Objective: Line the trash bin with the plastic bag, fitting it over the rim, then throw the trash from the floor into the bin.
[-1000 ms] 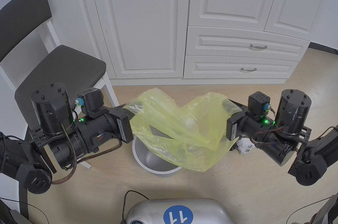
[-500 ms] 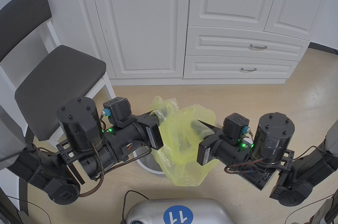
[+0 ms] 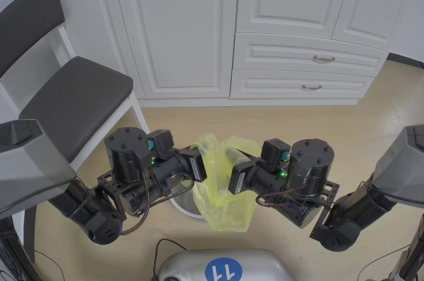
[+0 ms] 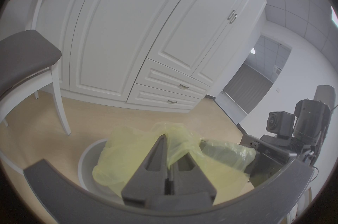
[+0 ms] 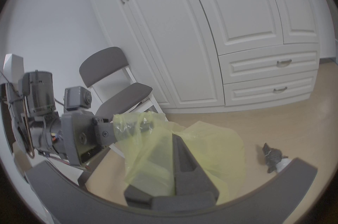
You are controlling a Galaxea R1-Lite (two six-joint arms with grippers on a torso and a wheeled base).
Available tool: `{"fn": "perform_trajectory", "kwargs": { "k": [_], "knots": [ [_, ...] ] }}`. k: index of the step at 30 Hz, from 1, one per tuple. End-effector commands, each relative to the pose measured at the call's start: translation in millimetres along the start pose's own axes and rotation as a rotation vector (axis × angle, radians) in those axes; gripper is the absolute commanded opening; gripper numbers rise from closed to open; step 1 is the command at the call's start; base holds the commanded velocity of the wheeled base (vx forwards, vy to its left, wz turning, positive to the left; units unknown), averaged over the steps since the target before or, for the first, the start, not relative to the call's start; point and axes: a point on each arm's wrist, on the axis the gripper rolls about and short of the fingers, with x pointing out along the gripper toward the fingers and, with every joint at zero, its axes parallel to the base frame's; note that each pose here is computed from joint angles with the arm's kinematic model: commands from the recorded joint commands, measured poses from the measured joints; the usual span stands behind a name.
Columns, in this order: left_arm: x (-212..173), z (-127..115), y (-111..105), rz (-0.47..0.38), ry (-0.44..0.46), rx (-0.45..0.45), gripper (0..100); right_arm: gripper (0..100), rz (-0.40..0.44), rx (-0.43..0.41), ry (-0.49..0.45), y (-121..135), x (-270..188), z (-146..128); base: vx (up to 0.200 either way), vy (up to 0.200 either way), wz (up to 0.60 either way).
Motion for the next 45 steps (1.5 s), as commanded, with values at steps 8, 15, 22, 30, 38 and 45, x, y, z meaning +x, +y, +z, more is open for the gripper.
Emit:
{"fn": "perform_trajectory", "kwargs": {
  "k": [8, 15, 22, 30, 38, 45],
  "knots": [
    [11.7, -10.2, 17.0, 0.045, 0.023, -0.009, 0, 0, 0.059, 0.148, 0.000, 5.6, 35.2, -37.6, 0.000, 0.000, 0.00],
    [7.6, -0.5, 19.5, 0.055, -0.005, -0.008, 0, 0, 0.084, 0.184, -0.021, 7.6, 44.1, -46.0, 0.000, 0.000, 0.00],
    [-3.6, 12.5, 14.9, 0.048, -0.032, -0.003, 0, 0, 0.104, 0.221, -0.021, 15.1, 43.5, -46.5, 0.000, 0.000, 0.00],
    [-2.3, 8.0, 16.6, 0.054, -0.016, -0.003, 0, 0, 0.111, 0.243, -0.019, 16.5, 46.5, -50.2, 0.000, 0.000, 0.00],
    [21.4, -22.0, 28.1, 0.065, 0.050, -0.019, 0, 0, 0.052, 0.256, -0.014, -6.9, 62.7, -62.8, 0.000, 0.000, 0.00],
    [45.5, -41.7, 22.1, 0.022, 0.024, -0.065, 0, 0, 0.012, 0.262, -0.056, -46.8, 68.1, -42.2, 0.000, 0.000, 0.00]
  ]
}}
